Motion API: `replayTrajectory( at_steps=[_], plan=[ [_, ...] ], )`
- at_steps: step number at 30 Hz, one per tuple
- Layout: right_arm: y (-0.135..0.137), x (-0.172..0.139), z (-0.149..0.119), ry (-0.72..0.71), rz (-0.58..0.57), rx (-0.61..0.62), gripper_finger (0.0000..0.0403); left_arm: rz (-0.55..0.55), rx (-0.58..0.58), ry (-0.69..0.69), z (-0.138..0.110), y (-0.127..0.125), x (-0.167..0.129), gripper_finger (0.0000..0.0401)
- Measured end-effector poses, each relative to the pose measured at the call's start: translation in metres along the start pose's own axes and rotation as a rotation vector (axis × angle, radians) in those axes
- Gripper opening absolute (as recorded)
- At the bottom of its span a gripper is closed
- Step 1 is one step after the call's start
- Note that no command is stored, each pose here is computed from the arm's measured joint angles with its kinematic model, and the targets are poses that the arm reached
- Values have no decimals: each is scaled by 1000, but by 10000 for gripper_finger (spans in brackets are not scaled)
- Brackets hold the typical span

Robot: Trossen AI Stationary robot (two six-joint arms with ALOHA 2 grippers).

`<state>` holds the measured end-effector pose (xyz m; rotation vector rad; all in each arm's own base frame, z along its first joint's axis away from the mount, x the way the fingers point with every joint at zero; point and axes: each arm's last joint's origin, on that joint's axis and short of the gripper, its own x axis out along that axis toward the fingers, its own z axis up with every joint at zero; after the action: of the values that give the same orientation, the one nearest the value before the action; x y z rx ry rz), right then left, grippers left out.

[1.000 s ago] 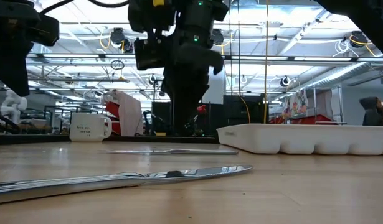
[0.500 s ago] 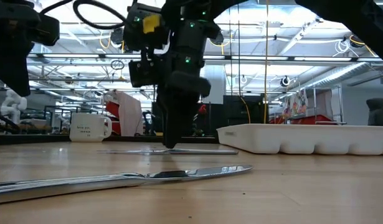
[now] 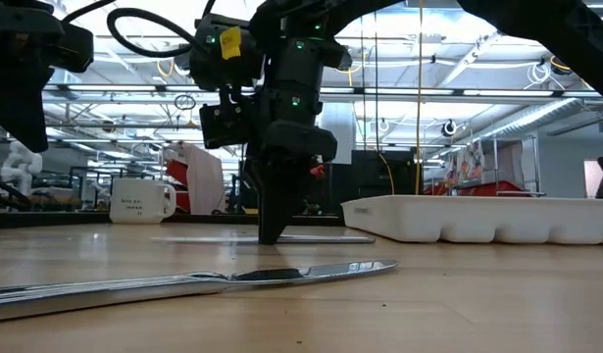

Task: Sort silverware
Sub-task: Put the silver table knife into the silverware tray

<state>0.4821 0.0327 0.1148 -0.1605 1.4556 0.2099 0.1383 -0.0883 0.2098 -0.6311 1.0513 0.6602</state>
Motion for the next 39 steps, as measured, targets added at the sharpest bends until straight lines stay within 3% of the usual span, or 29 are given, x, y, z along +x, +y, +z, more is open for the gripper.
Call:
replayTrajectory(
  at_steps=[2, 4, 16, 39],
  plan=[
    [0, 0, 0, 1, -4, 3, 39, -1, 0, 0, 0, 0, 0, 15],
    [0, 0, 0, -1, -5, 11, 15, 0, 0, 0, 0, 0, 0, 15],
    [4, -8, 1, -20, -21, 113, 2, 1, 9, -9, 0, 0, 0, 15],
    [-7, -70, -1, -164, -9, 413, 0, 4, 53, -35, 1, 0, 0, 15]
  ],
)
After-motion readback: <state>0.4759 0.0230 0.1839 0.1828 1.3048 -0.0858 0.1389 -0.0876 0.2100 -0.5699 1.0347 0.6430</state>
